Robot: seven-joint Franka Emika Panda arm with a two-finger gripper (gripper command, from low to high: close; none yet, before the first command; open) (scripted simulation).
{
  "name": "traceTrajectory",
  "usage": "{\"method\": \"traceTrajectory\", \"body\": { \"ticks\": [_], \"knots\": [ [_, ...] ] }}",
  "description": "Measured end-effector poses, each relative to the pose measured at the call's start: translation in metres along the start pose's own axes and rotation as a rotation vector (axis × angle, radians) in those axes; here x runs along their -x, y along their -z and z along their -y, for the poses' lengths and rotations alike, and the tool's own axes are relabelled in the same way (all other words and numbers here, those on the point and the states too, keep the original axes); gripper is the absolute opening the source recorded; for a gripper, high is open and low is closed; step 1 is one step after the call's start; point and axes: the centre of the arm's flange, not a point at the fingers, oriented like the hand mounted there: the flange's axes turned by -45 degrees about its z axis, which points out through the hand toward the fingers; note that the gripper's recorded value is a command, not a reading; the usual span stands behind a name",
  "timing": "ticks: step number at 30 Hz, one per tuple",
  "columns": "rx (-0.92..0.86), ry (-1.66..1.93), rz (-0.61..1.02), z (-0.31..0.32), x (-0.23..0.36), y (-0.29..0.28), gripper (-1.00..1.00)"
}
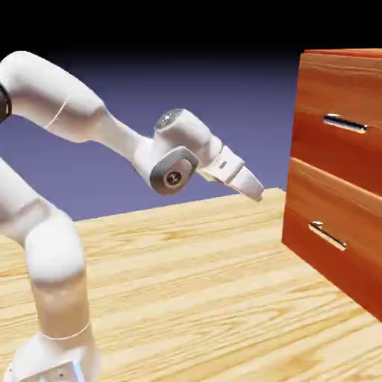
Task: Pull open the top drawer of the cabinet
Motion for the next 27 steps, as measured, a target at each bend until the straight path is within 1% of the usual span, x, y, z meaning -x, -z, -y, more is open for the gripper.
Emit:
{"method": "traceTrajectory", "body": {
  "ticks": [7,13,21,27],
  "knots": [
    [0.058,-0.363,-0.171,-0.042,-0.055,0.069,0.0],
    [0.055,-0.627,-0.331,-0.057,-0.088,0.132,0.0],
    [-0.016,-0.893,-0.54,-0.042,-0.12,0.202,0.0],
    [-0.108,-1.027,-0.671,-0.009,-0.14,0.23,0.0]
  ]
}}
